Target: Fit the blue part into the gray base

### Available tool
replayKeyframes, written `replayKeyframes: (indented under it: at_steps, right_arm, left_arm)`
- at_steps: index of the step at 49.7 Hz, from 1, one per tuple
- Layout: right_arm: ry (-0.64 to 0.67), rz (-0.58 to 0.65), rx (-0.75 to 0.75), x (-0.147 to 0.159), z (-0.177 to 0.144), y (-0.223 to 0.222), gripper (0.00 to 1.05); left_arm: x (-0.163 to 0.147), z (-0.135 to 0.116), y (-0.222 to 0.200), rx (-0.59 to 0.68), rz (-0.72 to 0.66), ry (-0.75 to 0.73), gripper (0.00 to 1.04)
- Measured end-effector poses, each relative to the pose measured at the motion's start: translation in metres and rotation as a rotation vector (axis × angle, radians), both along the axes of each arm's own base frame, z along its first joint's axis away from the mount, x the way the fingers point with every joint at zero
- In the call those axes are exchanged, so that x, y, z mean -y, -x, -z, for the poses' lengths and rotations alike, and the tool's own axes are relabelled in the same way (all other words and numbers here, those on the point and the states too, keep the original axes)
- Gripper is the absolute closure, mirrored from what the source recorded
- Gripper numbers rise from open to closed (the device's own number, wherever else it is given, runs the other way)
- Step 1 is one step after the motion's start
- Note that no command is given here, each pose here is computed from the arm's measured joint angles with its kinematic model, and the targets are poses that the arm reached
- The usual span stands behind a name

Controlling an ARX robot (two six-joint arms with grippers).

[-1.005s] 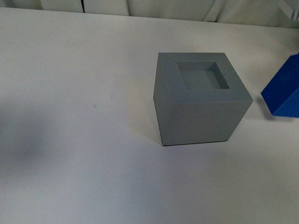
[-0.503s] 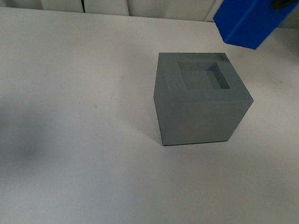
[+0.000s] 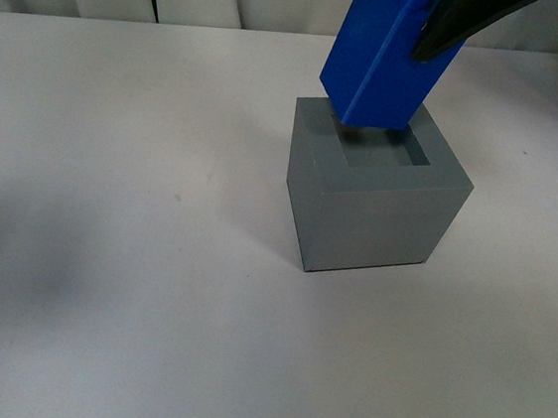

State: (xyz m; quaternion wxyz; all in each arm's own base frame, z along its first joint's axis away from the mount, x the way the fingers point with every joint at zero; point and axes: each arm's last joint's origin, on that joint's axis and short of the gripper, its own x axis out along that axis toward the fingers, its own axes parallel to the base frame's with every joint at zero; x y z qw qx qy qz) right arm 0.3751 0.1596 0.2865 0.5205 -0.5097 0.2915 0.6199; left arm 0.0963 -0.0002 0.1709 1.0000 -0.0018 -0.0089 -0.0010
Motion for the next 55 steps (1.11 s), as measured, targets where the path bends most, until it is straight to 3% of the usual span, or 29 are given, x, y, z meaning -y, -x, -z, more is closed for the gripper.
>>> replayKeyframes:
  at_steps: [55]
  right_arm:
    - [0.066,-0.015,-0.059,-0.001,0.011,0.005,0.58]
  left_arm:
    - [0.000,0.000,0.000,0.000,0.000,0.000,0.06]
